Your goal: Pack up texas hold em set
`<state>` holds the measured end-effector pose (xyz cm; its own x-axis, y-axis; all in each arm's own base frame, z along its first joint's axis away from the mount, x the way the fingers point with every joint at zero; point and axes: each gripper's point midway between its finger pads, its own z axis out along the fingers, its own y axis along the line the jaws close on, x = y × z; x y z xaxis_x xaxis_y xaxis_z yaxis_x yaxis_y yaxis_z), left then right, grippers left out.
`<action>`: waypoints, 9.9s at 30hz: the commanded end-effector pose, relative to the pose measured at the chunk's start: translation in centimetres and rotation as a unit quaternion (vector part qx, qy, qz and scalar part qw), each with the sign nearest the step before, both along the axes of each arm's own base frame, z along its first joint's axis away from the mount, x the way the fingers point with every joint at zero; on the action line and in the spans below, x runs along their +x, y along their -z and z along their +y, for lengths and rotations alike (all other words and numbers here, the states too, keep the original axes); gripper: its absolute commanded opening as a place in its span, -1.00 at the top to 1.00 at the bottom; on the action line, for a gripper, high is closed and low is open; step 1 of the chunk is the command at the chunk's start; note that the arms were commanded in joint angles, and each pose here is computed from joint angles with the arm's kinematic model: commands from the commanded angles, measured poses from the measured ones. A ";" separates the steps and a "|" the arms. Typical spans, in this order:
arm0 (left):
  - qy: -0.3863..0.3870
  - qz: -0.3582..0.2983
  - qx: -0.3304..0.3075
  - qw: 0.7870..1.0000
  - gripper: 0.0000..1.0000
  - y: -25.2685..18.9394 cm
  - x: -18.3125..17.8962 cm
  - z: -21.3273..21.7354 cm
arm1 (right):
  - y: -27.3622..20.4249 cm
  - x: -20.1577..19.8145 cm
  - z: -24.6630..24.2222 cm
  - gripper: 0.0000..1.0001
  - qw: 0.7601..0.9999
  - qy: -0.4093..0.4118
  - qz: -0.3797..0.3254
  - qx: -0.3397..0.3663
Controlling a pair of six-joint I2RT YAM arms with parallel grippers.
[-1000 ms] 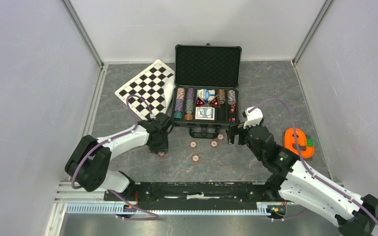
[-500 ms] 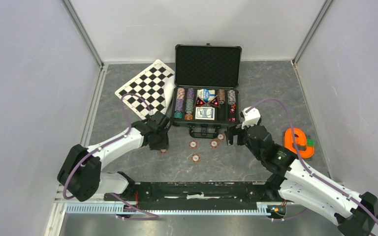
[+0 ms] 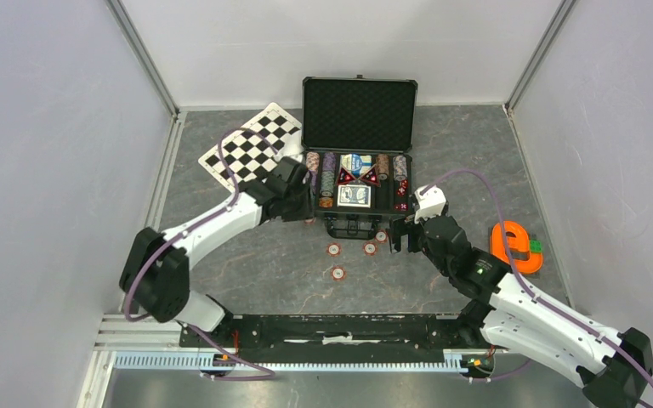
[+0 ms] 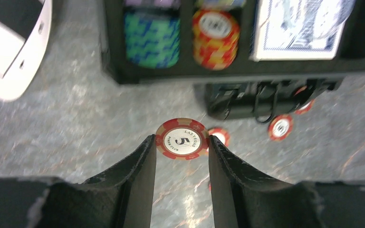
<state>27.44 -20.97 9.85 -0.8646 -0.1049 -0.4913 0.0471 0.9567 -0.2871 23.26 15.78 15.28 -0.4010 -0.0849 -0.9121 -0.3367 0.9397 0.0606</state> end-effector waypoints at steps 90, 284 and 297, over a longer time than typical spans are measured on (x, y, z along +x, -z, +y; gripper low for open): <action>0.111 -0.003 0.102 0.989 -0.44 6.4 -3.8 -8.6 | -0.6 -0.6 -0.9 -0.96 1.000 0.008 0.006 -0.006; 0.313 0.009 0.149 0.938 -0.30 8.4 -11.3 -5.6 | 1.3 -2.1 -0.7 -0.98 0.999 -0.003 0.046 0.011; 0.295 0.026 0.154 0.943 0.02 8.9 -11.2 -5.3 | 1.4 -2.1 -0.6 -0.98 0.999 -0.005 0.048 0.012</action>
<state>16.26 -26.06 1.47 -0.7469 0.5379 -0.3909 0.5870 0.8095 -0.0076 20.83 14.86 12.89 -0.5032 -0.0985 -0.8586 -0.3418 0.9351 0.0930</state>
